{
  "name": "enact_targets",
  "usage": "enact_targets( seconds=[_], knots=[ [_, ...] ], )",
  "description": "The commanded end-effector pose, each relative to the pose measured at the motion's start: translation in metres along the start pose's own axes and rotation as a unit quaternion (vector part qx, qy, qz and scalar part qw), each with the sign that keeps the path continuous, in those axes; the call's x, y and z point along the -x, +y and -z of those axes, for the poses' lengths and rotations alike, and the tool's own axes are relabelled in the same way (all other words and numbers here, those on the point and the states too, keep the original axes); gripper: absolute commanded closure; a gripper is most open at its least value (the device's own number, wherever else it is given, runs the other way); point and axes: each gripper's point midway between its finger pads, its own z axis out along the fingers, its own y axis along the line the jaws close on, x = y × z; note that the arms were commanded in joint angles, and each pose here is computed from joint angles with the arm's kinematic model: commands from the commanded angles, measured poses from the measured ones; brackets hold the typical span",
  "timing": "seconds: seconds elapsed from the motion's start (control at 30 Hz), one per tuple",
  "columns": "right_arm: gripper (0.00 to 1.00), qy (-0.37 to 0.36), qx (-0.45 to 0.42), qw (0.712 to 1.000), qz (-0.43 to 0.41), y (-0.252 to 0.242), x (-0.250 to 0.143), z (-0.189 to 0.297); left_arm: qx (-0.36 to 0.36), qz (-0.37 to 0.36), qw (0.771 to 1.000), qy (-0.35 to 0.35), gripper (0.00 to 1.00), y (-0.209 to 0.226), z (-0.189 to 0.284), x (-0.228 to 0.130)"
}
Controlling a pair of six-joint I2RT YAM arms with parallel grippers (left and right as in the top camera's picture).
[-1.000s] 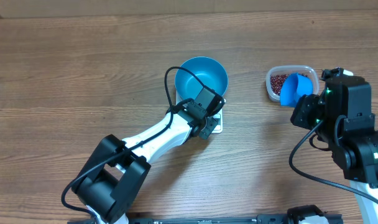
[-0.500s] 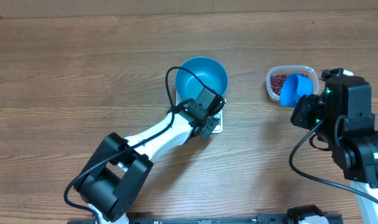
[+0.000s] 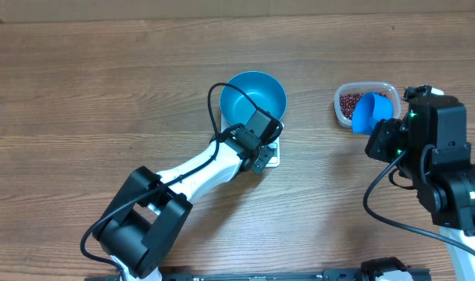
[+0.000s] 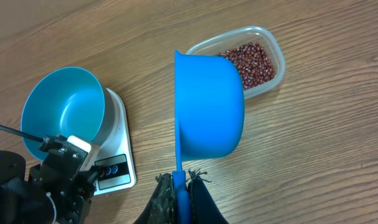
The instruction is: Scoop item into bowl and weigh 150g on scale
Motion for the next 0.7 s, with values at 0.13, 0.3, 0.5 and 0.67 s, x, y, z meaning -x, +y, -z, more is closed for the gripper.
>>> enact_targets(
  seconds=[0.13,0.3,0.5,0.67],
  knots=[
    [0.96,-0.015,-0.001,1.0,0.002,-0.0005,0.0074,0.0068,0.002,-0.013,0.999,0.032,0.96,-0.0015,-0.0188,-0.0178],
    [0.96,-0.015,-0.002,1.0,0.002,-0.0005,0.0074,0.0068,0.002,-0.013,0.999,0.035,0.96,-0.0015,-0.0195,-0.0194],
    [0.96,-0.015,-0.002,1.0,0.002,-0.0005,0.0074,0.0068,0.002,-0.014,0.999,0.038,0.96,-0.0016,-0.0191,-0.0203],
    [0.96,-0.015,-0.002,1.0,0.002,-0.0006,0.0072,0.0068,0.004,-0.014,0.999,0.039,0.95,-0.0005,-0.015,-0.0185]
  ],
)
